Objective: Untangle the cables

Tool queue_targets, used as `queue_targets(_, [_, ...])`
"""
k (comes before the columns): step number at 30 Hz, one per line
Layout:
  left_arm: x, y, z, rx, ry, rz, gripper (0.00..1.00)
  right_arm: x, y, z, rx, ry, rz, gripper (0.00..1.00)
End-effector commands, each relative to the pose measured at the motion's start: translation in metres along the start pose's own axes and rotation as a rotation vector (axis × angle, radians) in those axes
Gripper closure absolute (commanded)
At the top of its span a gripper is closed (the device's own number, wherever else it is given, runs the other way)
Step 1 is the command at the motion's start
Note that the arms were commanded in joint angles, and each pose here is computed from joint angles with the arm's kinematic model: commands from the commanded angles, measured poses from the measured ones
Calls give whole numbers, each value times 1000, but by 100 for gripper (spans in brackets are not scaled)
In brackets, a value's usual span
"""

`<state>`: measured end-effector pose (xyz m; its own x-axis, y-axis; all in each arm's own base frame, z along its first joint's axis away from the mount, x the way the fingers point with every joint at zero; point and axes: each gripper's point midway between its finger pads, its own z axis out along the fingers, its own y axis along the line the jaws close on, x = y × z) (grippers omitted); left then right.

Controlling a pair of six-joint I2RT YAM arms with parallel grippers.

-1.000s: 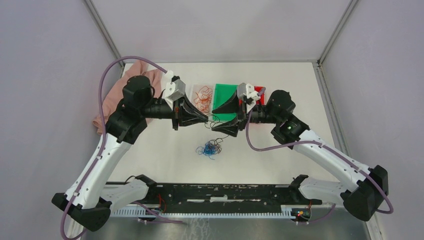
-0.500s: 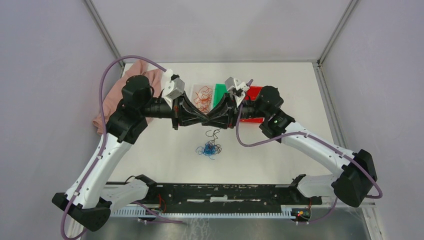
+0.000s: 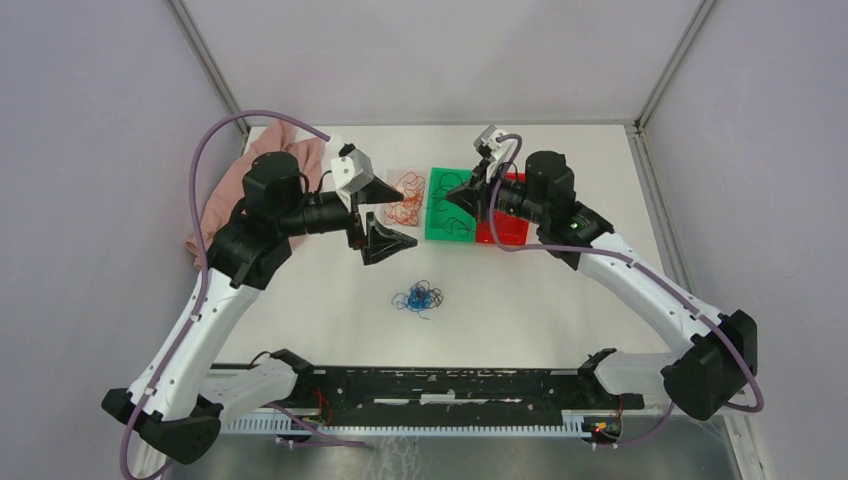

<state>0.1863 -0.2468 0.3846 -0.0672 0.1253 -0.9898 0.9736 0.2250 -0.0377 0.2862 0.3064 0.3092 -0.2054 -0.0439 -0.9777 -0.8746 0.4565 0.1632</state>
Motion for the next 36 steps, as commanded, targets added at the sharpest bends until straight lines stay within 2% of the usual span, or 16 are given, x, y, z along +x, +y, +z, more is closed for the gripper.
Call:
queue_targets(1, [-4,34,-13,-207,31,121,1,-4,-78,-24,396,55,-84,99])
queue_targets(5, [1,48,-19,-291,62,147,1,12,-134,-38,638,106,-81,99])
queue_targets(11, [0,33,-18,-224,43,127,1,47,-202,-49,935,186,-43,99])
queue_targets(18, [-1,30,-20,-221,52,131,1,89,-245,-37,1061,242,-43,99])
queue_targets(25, [-3,29,-24,-227,55,158,0,121,-253,-30,1054,313,-5,98])
queue_targets(28, [-5,28,-24,-227,53,166,1,128,-257,-37,1100,342,47,85])
queue_targets(32, [-7,29,-25,-226,52,186,1,127,-250,-37,1047,336,107,53])
queue_targets(33, [-7,29,-25,-226,52,188,0,124,-248,-37,1039,325,116,48])
queue_targets(36, [-7,29,-25,-223,51,193,1,115,-244,-39,1016,300,142,44])
